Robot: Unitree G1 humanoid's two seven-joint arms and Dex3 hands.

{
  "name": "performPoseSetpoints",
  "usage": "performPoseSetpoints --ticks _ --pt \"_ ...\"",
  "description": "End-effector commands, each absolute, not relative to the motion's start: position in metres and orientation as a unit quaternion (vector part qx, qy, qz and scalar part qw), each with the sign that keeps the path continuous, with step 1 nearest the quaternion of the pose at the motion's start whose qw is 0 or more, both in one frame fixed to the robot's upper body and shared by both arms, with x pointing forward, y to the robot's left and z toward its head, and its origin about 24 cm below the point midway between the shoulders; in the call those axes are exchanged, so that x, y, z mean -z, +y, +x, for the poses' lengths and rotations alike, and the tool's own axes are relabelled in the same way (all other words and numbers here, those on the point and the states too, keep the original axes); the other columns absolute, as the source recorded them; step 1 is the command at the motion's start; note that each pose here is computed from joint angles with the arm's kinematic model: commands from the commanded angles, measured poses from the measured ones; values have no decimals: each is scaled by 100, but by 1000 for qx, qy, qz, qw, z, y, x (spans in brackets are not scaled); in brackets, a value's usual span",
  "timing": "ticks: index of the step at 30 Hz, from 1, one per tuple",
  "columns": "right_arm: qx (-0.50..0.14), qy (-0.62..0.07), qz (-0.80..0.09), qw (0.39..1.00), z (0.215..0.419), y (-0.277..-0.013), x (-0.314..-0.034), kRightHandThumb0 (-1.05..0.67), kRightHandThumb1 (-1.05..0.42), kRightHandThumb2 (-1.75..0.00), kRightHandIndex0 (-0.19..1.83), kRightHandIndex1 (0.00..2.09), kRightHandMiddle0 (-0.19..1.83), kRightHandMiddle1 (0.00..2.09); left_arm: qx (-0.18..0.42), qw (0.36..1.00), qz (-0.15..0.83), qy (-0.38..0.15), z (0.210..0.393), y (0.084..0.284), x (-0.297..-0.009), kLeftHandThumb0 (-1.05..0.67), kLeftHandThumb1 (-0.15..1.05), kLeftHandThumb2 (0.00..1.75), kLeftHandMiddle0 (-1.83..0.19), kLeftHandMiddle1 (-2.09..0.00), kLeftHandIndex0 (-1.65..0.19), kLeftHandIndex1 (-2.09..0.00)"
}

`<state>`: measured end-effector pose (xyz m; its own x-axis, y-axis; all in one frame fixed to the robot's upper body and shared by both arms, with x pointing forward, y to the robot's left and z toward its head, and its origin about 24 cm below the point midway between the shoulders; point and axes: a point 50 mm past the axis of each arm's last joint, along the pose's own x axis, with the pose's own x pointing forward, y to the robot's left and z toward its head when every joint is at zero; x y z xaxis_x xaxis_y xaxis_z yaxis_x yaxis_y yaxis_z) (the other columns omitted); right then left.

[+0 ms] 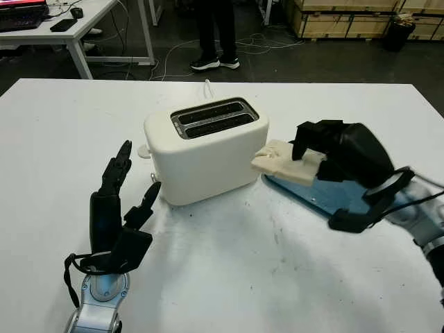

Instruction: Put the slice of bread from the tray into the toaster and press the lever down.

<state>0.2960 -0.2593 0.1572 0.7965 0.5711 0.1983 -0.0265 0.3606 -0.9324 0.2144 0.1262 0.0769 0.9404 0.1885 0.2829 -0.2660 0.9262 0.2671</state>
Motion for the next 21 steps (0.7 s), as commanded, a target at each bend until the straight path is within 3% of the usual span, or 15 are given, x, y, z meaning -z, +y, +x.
performPoseSetpoints --ticks 1,6,12,21 --pt "-208 -221 -516 801 298 -268 -171 -28 -92 -36 77 175 53 175 -117 973 150 -132 217 125 -79 -45 92 28 -11 -50 -27 0" --pt "-260 -169 -497 810 308 -277 -201 -26 -92 -38 60 175 42 175 -114 972 153 -139 220 127 -80 -46 92 29 -11 -50 -27 0" --pt "-294 -153 -501 800 327 -272 -247 -25 -92 -36 80 175 56 175 -109 973 147 -143 222 125 -82 -47 92 29 -10 -51 -26 0" --pt "-326 -131 -500 792 356 -242 -313 -29 -92 -34 78 175 56 175 -110 974 148 -135 223 122 -80 -47 92 28 -9 -55 -27 0"
